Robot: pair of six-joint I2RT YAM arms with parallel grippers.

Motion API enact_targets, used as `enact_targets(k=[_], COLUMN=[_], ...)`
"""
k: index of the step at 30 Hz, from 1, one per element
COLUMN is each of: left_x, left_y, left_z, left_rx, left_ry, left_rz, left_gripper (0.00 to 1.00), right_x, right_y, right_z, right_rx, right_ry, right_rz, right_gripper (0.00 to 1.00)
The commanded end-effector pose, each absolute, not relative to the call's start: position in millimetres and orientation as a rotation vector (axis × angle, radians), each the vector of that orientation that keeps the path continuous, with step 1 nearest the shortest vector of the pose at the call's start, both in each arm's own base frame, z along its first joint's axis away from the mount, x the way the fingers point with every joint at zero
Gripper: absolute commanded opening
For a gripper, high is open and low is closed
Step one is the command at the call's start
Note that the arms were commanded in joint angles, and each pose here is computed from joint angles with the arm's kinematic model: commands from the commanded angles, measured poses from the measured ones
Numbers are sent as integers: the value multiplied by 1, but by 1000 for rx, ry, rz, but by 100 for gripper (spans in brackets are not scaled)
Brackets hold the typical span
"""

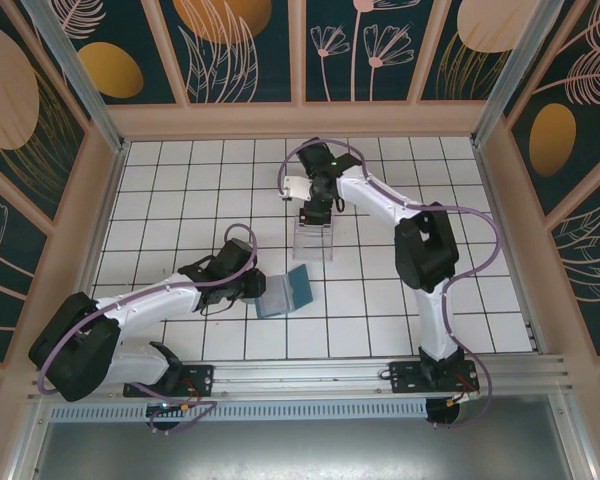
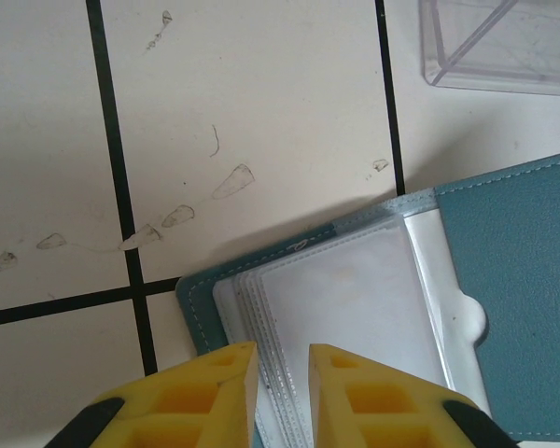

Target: Take the credit cards out of the card holder

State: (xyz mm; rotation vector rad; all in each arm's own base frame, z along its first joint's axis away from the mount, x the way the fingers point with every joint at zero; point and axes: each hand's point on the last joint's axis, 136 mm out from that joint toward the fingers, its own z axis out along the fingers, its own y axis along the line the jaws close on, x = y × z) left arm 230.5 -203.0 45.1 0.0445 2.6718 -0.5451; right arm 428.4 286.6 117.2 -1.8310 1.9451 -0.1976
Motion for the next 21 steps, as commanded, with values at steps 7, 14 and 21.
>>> enact_targets(k=[7, 14, 21], left_x=[233, 231, 235], left_y=[-200, -197, -190], left_z=[52, 53, 59], left_rx=[27, 20, 2], left_ry=[2655, 2652, 2625], left_rz=[-543, -535, -507], left_gripper=[23, 23, 22], right_x=[439, 428, 415], right_y=[282, 292, 318], right_z=[143, 136, 170], right_rx=[-1707, -1694, -1364], right_ry=[1914, 1944, 2070], right_rz=[-242, -182, 7], right_gripper=[44, 44, 44])
